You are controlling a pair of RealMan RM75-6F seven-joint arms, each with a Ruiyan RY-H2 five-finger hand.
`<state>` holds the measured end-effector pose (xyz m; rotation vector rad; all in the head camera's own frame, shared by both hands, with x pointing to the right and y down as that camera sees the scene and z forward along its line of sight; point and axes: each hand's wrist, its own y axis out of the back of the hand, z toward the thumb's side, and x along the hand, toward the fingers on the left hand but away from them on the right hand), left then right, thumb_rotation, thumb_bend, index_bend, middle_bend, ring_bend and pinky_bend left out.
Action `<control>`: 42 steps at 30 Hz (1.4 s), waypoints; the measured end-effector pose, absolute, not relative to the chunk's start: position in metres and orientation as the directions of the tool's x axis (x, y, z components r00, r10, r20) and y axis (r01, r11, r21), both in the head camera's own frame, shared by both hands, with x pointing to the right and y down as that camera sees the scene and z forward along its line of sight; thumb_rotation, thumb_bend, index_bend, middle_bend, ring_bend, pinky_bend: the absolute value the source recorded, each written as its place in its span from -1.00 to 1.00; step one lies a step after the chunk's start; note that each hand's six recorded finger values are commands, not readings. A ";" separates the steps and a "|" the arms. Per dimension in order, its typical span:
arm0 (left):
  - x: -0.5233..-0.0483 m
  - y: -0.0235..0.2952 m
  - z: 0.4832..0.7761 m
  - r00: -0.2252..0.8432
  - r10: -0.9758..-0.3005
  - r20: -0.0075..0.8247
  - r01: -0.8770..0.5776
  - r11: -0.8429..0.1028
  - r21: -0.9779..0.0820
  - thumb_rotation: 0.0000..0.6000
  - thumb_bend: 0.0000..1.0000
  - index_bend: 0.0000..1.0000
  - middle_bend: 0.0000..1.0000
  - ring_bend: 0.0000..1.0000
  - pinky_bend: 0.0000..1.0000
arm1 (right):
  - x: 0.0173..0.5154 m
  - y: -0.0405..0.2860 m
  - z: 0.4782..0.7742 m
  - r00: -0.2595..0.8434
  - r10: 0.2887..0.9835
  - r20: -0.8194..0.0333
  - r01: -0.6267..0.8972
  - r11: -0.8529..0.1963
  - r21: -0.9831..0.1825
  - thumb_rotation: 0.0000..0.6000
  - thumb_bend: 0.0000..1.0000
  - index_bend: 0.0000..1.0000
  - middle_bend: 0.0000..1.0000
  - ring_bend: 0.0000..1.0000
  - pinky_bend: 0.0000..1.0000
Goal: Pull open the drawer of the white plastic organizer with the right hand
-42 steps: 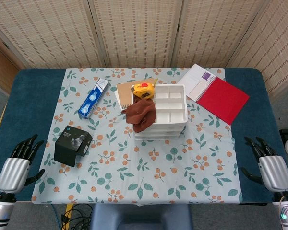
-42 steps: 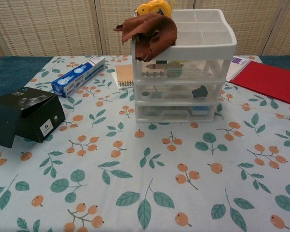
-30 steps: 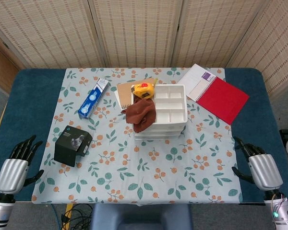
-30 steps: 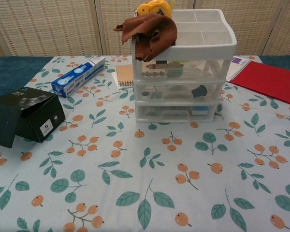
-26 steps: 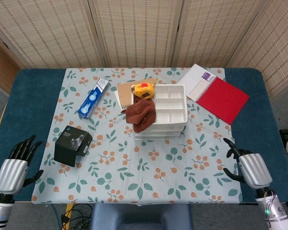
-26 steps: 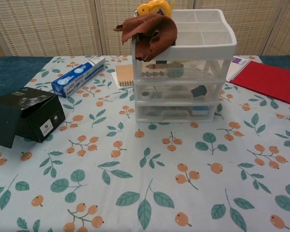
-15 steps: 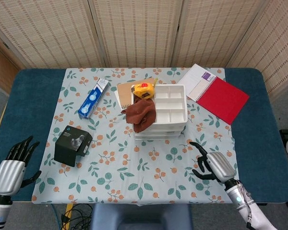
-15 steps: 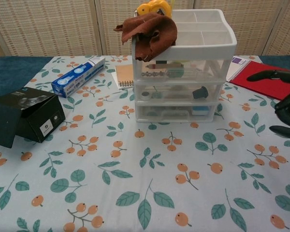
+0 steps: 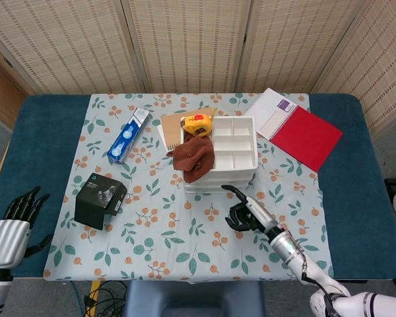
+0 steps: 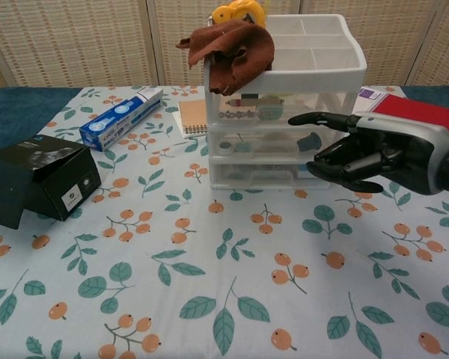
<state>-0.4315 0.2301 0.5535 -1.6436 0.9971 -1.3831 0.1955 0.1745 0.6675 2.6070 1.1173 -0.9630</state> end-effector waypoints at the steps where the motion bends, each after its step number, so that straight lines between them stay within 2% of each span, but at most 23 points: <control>1: -0.432 0.230 0.553 0.109 -0.909 0.401 -0.094 -0.411 -0.907 1.00 -0.59 -0.79 -0.95 -0.85 -0.78 | 0.194 0.173 0.669 0.517 0.600 -0.611 0.695 -0.710 -0.109 1.00 -0.10 -0.88 0.57 0.68 0.85; 15: -0.437 0.231 0.556 0.100 -0.905 0.413 -0.096 -0.421 -0.902 1.00 -0.59 -0.79 -0.95 -0.85 -0.78 | 0.174 0.159 0.690 0.509 0.615 -0.602 0.702 -0.702 -0.124 1.00 -0.07 -0.87 0.57 0.68 0.85; 42: -0.436 0.230 0.559 0.098 -0.898 0.428 -0.087 -0.436 -0.896 1.00 -0.59 -0.79 -0.95 -0.85 -0.78 | 0.156 0.149 0.702 0.554 0.595 -0.582 0.666 -0.736 -0.118 1.00 -0.03 -0.87 0.59 0.71 0.85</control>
